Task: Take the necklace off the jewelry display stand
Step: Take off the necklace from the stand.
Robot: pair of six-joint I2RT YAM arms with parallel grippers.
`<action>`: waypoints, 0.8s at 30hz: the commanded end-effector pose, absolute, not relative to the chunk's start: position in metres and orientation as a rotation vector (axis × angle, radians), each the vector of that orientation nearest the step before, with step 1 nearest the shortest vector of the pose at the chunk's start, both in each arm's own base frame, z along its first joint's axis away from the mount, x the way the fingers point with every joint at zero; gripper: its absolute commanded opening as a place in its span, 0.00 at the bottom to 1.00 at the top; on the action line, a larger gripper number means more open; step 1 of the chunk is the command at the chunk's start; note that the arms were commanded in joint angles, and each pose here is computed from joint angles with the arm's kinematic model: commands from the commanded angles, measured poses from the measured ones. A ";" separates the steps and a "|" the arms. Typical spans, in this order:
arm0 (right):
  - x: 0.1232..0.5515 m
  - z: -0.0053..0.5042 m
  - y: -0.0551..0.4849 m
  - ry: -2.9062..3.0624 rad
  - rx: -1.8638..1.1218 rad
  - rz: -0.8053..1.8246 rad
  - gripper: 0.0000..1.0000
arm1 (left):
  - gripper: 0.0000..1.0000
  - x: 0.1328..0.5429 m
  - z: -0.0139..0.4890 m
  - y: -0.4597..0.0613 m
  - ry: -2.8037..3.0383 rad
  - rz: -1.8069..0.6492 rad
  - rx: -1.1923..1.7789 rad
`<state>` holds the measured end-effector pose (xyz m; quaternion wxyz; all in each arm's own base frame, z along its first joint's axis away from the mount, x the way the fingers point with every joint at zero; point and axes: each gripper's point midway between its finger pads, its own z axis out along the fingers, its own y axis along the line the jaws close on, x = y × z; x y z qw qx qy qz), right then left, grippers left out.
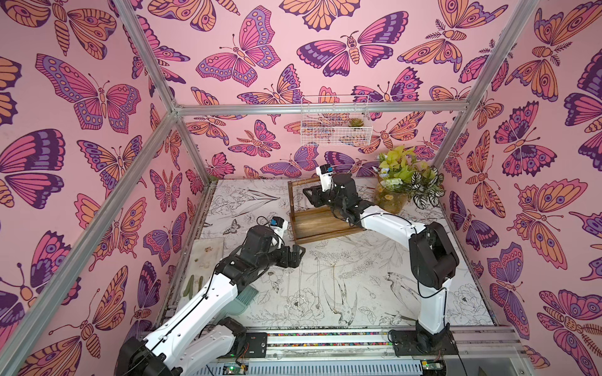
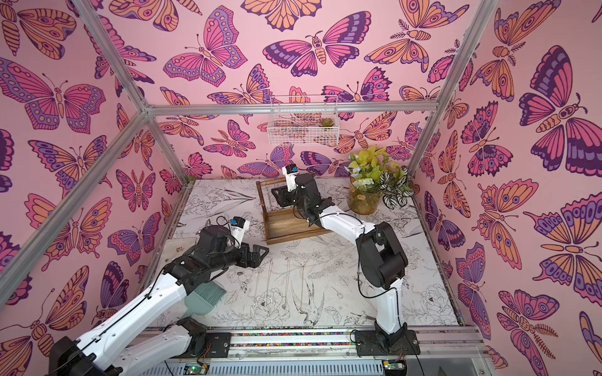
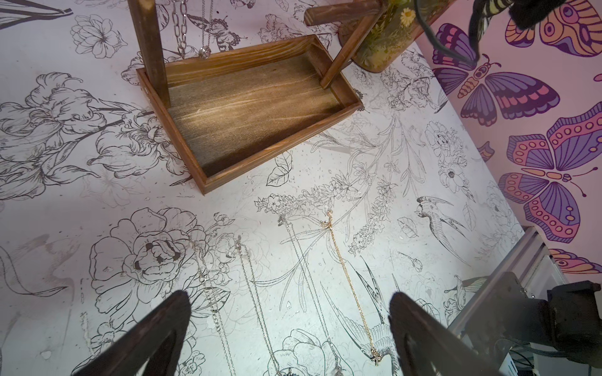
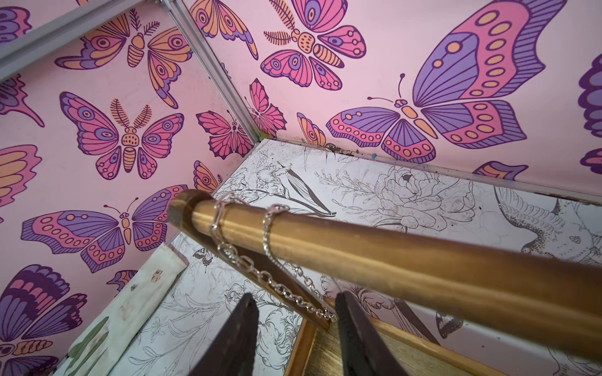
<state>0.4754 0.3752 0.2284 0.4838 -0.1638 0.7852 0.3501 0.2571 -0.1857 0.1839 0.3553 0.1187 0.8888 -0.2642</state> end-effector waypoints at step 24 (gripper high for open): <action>0.489 0.244 0.392 1.838 -0.375 0.803 0.26 | 0.98 0.246 0.167 -0.176 2.345 -0.671 0.300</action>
